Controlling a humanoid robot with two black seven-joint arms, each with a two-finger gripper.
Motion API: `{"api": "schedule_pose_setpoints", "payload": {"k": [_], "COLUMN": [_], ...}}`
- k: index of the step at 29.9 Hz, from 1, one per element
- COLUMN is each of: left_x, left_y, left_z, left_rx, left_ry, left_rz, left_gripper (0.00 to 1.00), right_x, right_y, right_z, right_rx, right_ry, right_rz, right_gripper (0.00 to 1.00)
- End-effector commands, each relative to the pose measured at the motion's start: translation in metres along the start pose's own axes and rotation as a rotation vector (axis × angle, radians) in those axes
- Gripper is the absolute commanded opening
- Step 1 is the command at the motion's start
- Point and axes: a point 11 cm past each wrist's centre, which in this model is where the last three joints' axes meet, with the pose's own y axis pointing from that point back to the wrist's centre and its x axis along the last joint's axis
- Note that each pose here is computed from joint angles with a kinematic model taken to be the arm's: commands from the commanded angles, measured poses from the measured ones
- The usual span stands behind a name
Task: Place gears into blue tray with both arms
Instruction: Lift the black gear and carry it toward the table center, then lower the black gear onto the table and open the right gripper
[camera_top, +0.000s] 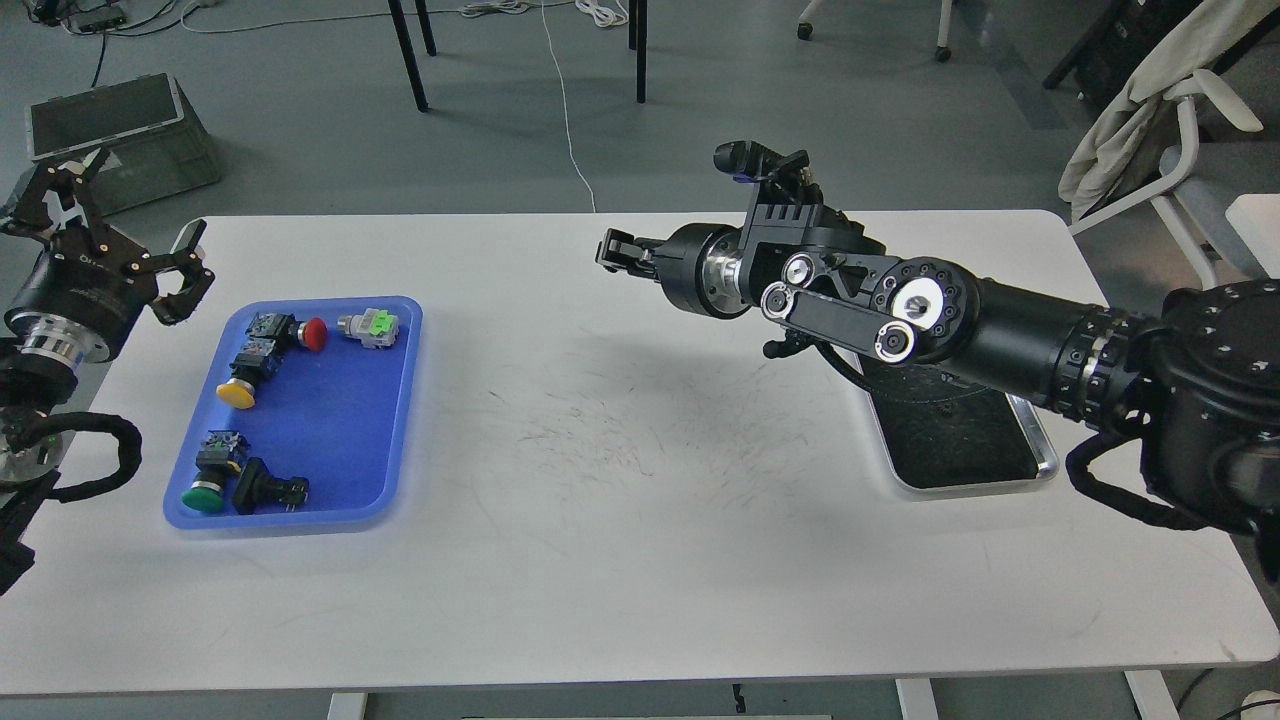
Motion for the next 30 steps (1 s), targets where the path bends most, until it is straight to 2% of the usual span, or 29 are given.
{"api": "schedule_pose_setpoints", "payload": {"k": [1,12,19,30], "left_x": [0.001,0.001,0.003,0.006], "left_y": [0.000,0.001,0.003,0.005], "left_z": [0.004,0.003,0.004,0.007], "left_rx": [-0.004,-0.013,-0.016,-0.013], "left_ry": [-0.006,-0.004,-0.009,-0.021], "left_rz": [0.000,0.000,0.004,0.011], "left_gripper": [0.99,0.99,0.99,0.99], "right_x": [-0.010,-0.060,-0.098,-0.124], "right_y": [-0.002,0.000,0.001,0.002], "right_z": [0.012,-0.017,0.001,0.018], "right_rx": [-0.004,0.090,0.052,0.035], "right_ry": [-0.025,-0.019,0.012,-0.021], "right_rz": [-0.002,-0.137,-0.226,-0.269], "right_gripper": [0.01,0.01,0.01,0.01]}}
